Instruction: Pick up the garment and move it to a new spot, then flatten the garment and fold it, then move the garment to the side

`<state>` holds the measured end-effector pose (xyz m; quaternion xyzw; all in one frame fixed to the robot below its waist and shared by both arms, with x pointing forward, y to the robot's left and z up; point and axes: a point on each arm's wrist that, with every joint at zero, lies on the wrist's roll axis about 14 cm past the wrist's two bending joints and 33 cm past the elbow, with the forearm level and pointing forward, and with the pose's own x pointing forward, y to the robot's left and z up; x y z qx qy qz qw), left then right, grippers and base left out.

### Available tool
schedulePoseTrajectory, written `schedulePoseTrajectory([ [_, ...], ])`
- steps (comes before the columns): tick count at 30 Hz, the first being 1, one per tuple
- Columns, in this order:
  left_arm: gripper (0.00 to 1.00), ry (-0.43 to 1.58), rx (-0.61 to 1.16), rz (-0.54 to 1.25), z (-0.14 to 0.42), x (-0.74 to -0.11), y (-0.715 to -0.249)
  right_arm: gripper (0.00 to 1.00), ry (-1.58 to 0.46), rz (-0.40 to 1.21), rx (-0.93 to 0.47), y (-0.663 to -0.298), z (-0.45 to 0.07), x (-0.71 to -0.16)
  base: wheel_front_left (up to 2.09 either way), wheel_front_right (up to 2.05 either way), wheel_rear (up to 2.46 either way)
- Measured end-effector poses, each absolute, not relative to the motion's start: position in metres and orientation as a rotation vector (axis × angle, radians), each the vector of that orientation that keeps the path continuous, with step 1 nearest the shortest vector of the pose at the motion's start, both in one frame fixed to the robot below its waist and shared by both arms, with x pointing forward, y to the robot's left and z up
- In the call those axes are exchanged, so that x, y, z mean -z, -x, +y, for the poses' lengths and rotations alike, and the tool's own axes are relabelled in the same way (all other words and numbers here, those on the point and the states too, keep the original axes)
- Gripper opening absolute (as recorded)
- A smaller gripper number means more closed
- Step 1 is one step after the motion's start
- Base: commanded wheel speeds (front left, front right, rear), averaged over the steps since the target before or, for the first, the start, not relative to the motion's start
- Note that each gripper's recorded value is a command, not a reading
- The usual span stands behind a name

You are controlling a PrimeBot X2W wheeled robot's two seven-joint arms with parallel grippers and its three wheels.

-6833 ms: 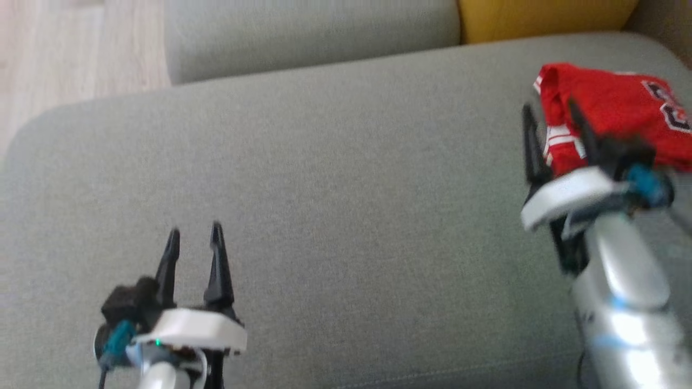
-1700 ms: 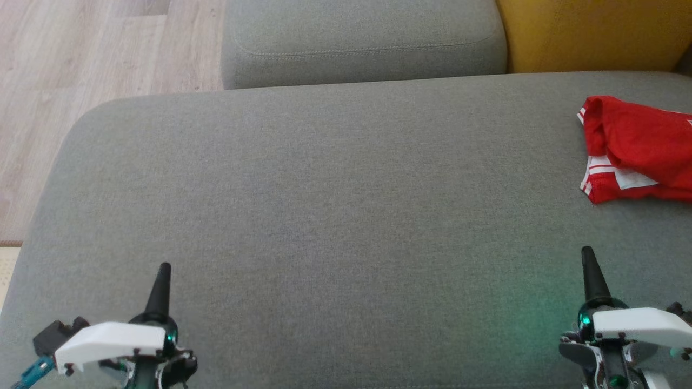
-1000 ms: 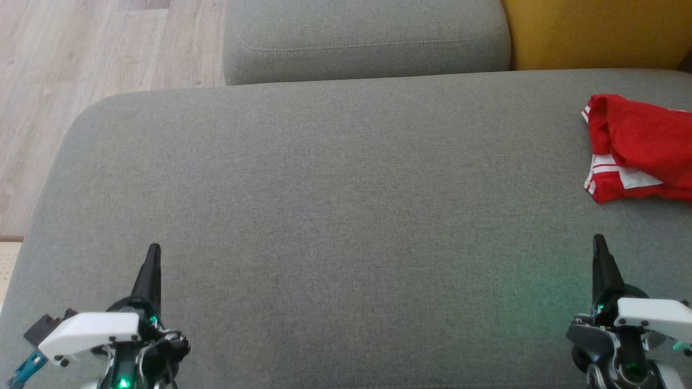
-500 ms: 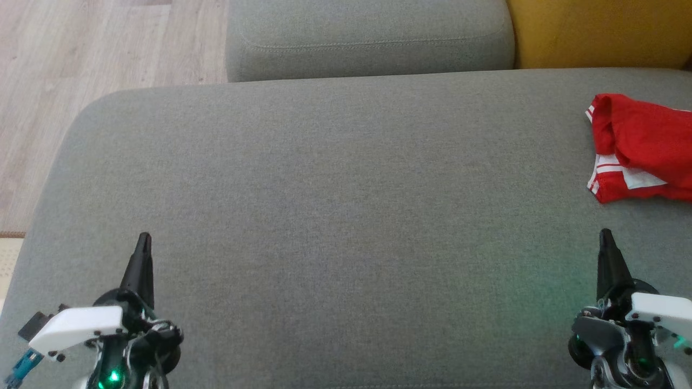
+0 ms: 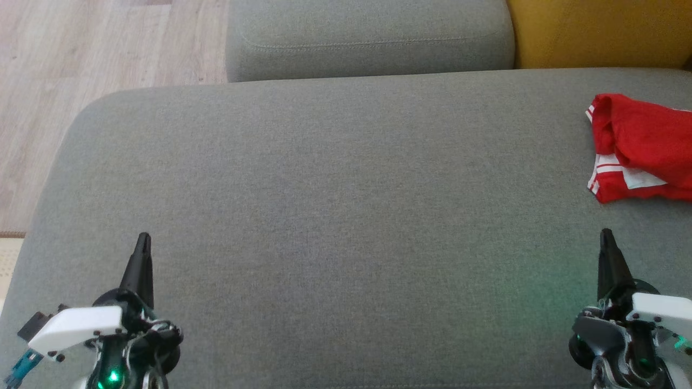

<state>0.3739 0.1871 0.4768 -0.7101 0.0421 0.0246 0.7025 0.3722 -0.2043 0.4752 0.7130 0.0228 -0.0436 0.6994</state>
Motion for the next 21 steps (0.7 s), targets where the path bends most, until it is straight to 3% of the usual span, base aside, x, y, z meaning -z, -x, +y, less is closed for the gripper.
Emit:
schedulePoseTrajectory([
  [21, 0.00, 1.581, -0.050, 0.098, 0.1865, -0.4769, -0.3739, 0.00, -1.590, 0.050, 0.097, -0.3721, -0.2051, -0.4753, 0.00, 0.00, 0.00],
])
